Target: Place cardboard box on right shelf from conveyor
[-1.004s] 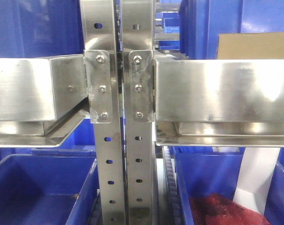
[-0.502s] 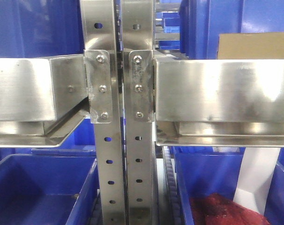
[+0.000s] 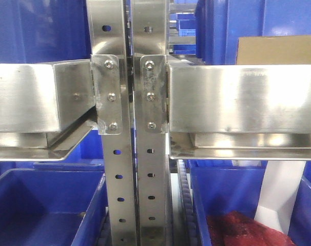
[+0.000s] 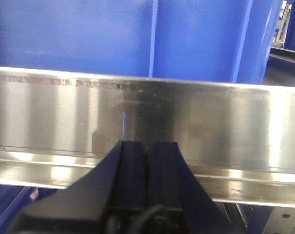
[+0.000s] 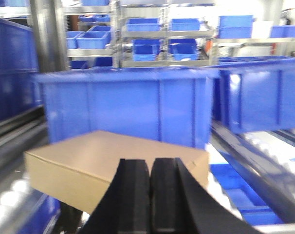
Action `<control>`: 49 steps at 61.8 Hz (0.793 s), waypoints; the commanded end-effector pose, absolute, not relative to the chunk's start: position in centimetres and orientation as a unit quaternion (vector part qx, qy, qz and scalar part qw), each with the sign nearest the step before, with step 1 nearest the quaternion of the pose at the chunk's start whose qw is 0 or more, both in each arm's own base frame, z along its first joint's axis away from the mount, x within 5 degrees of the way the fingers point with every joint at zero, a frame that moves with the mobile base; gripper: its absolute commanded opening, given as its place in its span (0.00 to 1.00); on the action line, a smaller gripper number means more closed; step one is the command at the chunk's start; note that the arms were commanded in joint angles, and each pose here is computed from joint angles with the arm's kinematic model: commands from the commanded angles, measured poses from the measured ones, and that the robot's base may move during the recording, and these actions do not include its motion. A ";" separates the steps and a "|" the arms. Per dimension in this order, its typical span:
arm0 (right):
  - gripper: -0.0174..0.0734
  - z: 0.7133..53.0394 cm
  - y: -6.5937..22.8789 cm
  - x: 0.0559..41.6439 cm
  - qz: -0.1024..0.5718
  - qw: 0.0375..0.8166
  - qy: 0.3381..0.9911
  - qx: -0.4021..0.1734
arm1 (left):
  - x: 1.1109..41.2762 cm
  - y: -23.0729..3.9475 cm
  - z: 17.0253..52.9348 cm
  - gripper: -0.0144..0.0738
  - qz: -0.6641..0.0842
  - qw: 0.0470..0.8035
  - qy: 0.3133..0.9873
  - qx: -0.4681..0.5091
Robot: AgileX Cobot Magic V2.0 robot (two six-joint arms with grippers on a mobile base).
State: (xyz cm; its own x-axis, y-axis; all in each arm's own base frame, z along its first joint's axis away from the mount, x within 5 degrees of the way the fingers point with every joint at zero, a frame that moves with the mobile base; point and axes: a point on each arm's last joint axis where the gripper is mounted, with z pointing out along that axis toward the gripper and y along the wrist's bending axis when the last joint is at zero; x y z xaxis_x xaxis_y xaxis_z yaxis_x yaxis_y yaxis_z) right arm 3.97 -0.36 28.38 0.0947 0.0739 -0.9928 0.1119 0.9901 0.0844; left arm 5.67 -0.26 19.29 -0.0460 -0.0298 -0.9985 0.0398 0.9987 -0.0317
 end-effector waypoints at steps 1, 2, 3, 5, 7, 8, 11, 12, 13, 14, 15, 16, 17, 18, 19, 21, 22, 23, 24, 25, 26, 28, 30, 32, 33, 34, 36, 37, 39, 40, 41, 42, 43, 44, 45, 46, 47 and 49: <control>0.25 27.9 -0.5 4.0 -0.028 0.776 0.626 0.068 | 5.6 -0.2 19.8 0.03 -0.026 0.723 0.690 -0.001; 0.25 27.2 -0.6 4.1 -0.028 0.774 0.629 0.069 | 5.6 -0.2 19.8 0.03 -0.026 0.723 0.690 -0.001; 0.25 26.8 -0.6 4.1 -0.028 0.774 0.628 0.069 | 5.6 -0.2 19.8 0.03 -0.026 0.723 0.690 -0.001; 0.25 26.0 -0.6 4.2 -0.028 0.772 0.631 0.070 | 5.6 -0.2 19.8 0.03 -0.026 0.723 0.690 -0.001; 0.25 25.1 -0.6 4.4 -0.028 0.770 0.634 0.070 | 5.6 -0.2 19.8 0.03 -0.026 0.723 0.690 -0.001; 0.25 24.5 -0.7 4.6 -0.028 0.765 0.639 0.071 | 5.6 -0.2 19.8 0.03 -0.026 0.723 0.690 -0.001; 0.25 23.2 -0.7 4.9 -0.029 0.761 0.644 0.073 | 5.6 -0.2 19.8 0.03 -0.026 0.723 0.690 -0.001; 0.25 22.9 -0.8 5.0 -0.029 0.760 0.645 0.073 | 5.6 -0.2 19.8 0.03 -0.026 0.723 0.690 -0.001; 0.25 22.6 -0.8 5.1 -0.029 0.761 0.644 0.074 | 5.6 -0.2 19.8 0.03 -0.026 0.723 0.690 -0.001; 0.25 22.3 -0.8 5.1 -0.029 0.761 0.644 0.074 | 5.6 -0.2 19.8 0.03 -0.026 0.723 0.690 -0.001; 0.25 22.0 -0.8 5.2 -0.029 0.761 0.644 0.075 | 5.6 -0.2 19.8 0.03 -0.026 0.723 0.690 -0.001; 0.25 21.7 -0.8 5.3 -0.029 0.762 0.642 0.076 | 5.6 -0.2 19.8 0.03 -0.026 0.723 0.690 -0.001; 0.25 21.3 -0.9 5.3 -0.028 0.761 0.643 0.077 | 5.6 -0.2 19.8 0.03 -0.026 0.723 0.690 -0.001; 0.25 21.2 -0.9 5.4 -0.028 0.764 0.639 0.078 | 5.6 -0.2 19.8 0.03 -0.026 0.723 0.690 -0.001; 0.25 21.2 -0.9 5.4 -0.027 0.761 0.643 0.079 | 5.6 -0.2 19.8 0.03 -0.026 0.723 0.690 -0.001; 0.25 21.1 -0.9 5.4 -0.026 0.757 0.648 0.079 | 5.6 -0.2 19.8 0.03 -0.026 0.723 0.690 -0.001; 0.25 21.2 -0.9 5.4 -0.027 0.758 0.647 0.079 | 5.6 -0.2 19.8 0.03 -0.026 0.723 0.690 -0.001; 0.25 21.2 -0.9 5.4 -0.027 0.758 0.647 0.079 | 5.6 -0.2 19.8 0.03 -0.026 0.723 0.690 -0.001; 0.25 21.2 -0.9 5.4 -0.027 0.758 0.647 0.079 | 5.6 -0.2 19.8 0.03 -0.026 0.723 0.690 -0.001; 0.25 21.2 -0.9 5.4 -0.027 0.758 0.647 0.079 | 5.6 -0.2 19.8 0.03 -0.026 0.723 0.690 -0.001; 0.25 21.2 -0.9 5.4 -0.027 0.758 0.647 0.079 | 5.6 -0.2 19.8 0.03 -0.026 0.723 0.690 -0.001; 0.25 21.2 -0.9 5.4 -0.027 0.758 0.647 0.079 | 5.6 -0.2 19.8 0.03 -0.026 0.723 0.690 -0.001; 0.25 21.2 -0.9 5.4 -0.027 0.757 0.648 0.079 | 5.6 -0.2 19.8 0.03 -0.026 0.723 0.690 -0.001; 0.25 21.1 -0.9 5.4 -0.027 0.757 0.649 0.079 | 5.6 -0.2 19.8 0.03 -0.026 0.723 0.690 -0.001; 0.25 21.1 -0.9 5.4 -0.027 0.757 0.648 0.079 | 5.6 -0.2 19.8 0.03 -0.026 0.723 0.690 -0.001; 0.25 21.1 -0.9 5.4 -0.027 0.757 0.648 0.079 | 5.6 -0.2 19.8 0.03 -0.026 0.723 0.690 -0.001; 0.25 21.1 -0.9 5.4 -0.027 0.757 0.648 0.079 | 5.6 -0.2 19.8 0.03 -0.026 0.723 0.690 -0.001; 0.25 21.1 -0.9 5.4 -0.027 0.757 0.648 0.079 | 5.6 -0.2 19.8 0.03 -0.026 0.723 0.690 -0.001; 0.25 21.1 -0.9 5.4 -0.027 0.757 0.648 0.079 | 5.6 -0.2 19.8 0.03 -0.026 0.723 0.690 -0.001; 0.25 21.1 -0.9 5.4 -0.027 0.757 0.648 0.079 | 5.6 -0.2 19.8 0.03 -0.026 0.723 0.690 -0.001; 0.25 21.1 -0.9 5.4 -0.027 0.757 0.648 0.079 | 5.6 -0.2 19.8 0.03 -0.026 0.723 0.690 -0.001; 0.25 21.1 -0.9 5.4 -0.027 0.757 0.648 0.079 | 5.6 -0.2 19.8 0.03 -0.026 0.723 0.690 -0.001; 0.25 21.1 -0.9 5.4 -0.027 0.757 0.648 0.079 | 5.6 -0.2 19.8 0.03 -0.026 0.723 0.690 -0.001; 0.25 21.1 -0.9 5.4 -0.027 0.757 0.648 0.079 | 5.6 -0.2 19.8 0.03 -0.026 0.723 0.690 -0.001; 0.25 21.1 -0.9 5.4 -0.027 0.757 0.648 0.079 | 5.6 -0.2 19.8 0.03 -0.026 0.723 0.690 -0.001; 0.25 21.1 -0.9 5.4 -0.027 0.757 0.648 0.079 | 5.6 -0.2 19.8 0.03 -0.026 0.723 0.690 -0.001; 0.25 21.1 -0.9 5.4 -0.027 0.757 0.648 0.079 | 5.6 -0.2 19.8 0.03 -0.026 0.723 0.690 -0.001; 0.25 21.1 -0.9 5.4 -0.027 0.757 0.648 0.079 | 5.6 -0.2 19.8 0.03 -0.026 0.723 0.690 -0.001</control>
